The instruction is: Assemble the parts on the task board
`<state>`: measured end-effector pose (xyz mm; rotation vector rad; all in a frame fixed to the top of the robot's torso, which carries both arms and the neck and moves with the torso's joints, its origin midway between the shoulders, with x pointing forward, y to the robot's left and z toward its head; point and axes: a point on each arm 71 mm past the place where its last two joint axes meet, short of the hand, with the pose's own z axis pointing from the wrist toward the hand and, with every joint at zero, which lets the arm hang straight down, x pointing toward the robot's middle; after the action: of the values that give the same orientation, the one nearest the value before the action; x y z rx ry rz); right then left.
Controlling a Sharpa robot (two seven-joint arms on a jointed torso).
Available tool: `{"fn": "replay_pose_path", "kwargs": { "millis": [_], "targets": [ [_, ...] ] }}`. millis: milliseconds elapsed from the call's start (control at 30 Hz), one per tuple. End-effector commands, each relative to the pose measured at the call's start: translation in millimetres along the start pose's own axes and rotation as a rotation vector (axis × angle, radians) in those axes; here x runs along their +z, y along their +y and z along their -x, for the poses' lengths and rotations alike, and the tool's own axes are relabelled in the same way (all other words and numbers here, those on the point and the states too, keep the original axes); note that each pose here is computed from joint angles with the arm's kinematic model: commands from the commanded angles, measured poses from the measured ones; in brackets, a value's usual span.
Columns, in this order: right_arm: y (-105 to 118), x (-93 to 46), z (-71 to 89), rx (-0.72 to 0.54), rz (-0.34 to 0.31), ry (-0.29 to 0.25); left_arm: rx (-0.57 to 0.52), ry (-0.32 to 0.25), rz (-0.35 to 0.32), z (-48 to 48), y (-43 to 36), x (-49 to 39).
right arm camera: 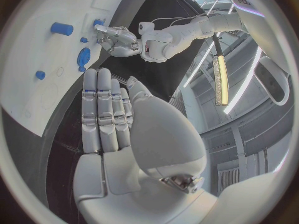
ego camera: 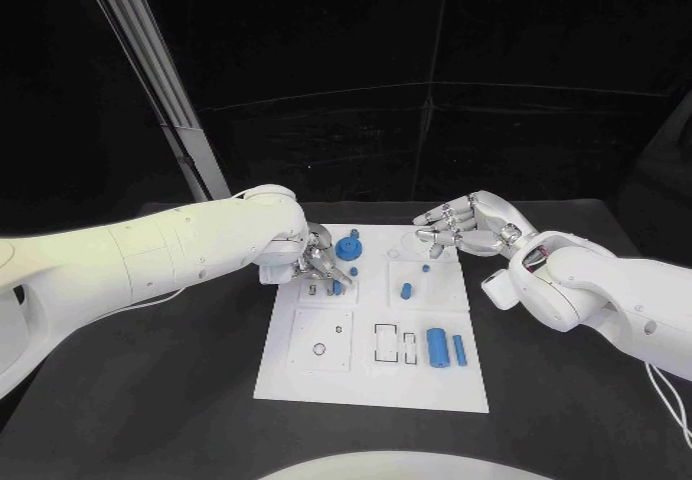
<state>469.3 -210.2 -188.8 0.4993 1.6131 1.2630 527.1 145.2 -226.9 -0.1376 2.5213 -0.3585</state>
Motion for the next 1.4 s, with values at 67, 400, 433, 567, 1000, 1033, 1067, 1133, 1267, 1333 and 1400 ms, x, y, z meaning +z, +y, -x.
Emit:
{"fn": "replay_pose_path", "kwargs": {
  "millis": [67, 400, 433, 567, 1000, 1033, 1067, 1133, 1267, 1333, 1400],
  "targets": [
    [1, 0.9, -0.5, 0.006, 0.005, 0.008, 0.009, 0.000, -0.006, 0.1, -1.7, -0.6],
    [1, 2.4, -1.6, 0.007, 0.002, 0.014, -0.011, -0.029, -0.049, 0.7, -2.1, -2.8],
    [1, 2.6, -1.8, 0.008, 0.001, 0.015, -0.014, -0.033, -0.053, 0.7, -1.5, -3.4],
    [0, 3.0, -2.1, 0.008, 0.000, 0.019, -0.035, -0.043, -0.063, 0.2, 2.2, -6.1],
    [-1, 2.9, -1.2, 0.008, -0.001, 0.021, -0.064, -0.128, -0.073, -0.1, 18.2, -17.8],
    [-1, 2.9, -1.0, 0.008, -0.001, 0.021, -0.057, -0.139, -0.077, -0.1, 18.6, -18.5],
    [-1, 2.8, -1.0, 0.008, -0.001, 0.021, -0.052, -0.146, -0.079, -0.2, 18.7, -18.8],
    [-1, 2.7, -0.8, 0.008, 0.000, 0.021, -0.033, -0.173, -0.087, -1.1, 18.9, -19.7],
    [-1, 2.6, -0.5, 0.007, 0.000, 0.020, -0.019, -0.200, -0.096, -3.8, 19.0, -19.6],
    [-1, 2.5, -0.4, 0.007, 0.000, 0.020, -0.011, -0.214, -0.099, -5.3, 18.9, -18.9],
    [-1, 2.4, -0.2, 0.007, 0.000, 0.020, -0.002, -0.232, -0.103, -7.1, 18.4, -17.9]
  ]
}}
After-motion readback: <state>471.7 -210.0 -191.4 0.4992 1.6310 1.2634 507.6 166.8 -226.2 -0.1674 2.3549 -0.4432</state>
